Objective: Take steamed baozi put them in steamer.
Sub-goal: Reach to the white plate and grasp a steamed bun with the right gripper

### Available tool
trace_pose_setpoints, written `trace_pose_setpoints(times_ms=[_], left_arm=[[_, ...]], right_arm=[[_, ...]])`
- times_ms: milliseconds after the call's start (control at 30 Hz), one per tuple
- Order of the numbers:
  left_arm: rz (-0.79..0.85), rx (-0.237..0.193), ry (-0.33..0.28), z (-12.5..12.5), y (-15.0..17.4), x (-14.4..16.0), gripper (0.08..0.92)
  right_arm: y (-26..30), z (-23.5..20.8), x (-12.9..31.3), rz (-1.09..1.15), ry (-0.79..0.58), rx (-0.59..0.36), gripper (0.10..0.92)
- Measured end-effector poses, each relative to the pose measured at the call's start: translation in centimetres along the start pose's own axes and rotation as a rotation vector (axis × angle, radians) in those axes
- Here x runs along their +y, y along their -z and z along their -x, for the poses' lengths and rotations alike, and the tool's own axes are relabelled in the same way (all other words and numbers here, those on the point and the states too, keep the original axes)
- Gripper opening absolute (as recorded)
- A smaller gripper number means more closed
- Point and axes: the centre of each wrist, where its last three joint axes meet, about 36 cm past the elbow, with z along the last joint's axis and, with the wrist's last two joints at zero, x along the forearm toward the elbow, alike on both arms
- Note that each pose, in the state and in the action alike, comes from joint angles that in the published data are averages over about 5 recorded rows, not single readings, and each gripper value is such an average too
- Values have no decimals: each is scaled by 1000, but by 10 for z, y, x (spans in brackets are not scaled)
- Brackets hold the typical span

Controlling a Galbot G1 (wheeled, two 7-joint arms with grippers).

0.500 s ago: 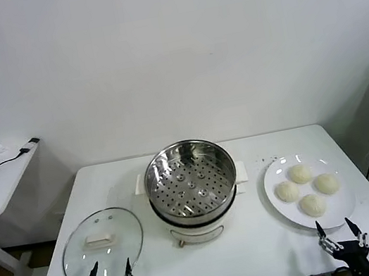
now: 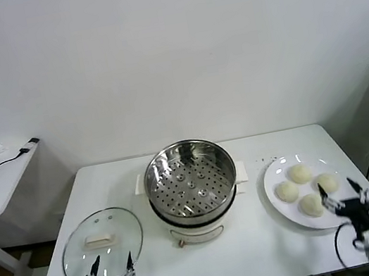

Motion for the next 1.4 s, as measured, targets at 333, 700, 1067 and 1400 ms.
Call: trace_pose_setpoints(times_ms=[333,700,1067,1400], left_arm=[[-3,-8,-6,3,3,-1,823],[4,-3,-5,5,0,2,823],[7,-9,-9,13,-3,3,823],[4,-11,5,17,-8,4,823]], right_arm=[[79,86,-70,-422,289,30,823],[142,156,-124,-784,775,246,823],[170,203,-102,-937,1051,535,823],[161,242,-78,-977,1083,709,823]])
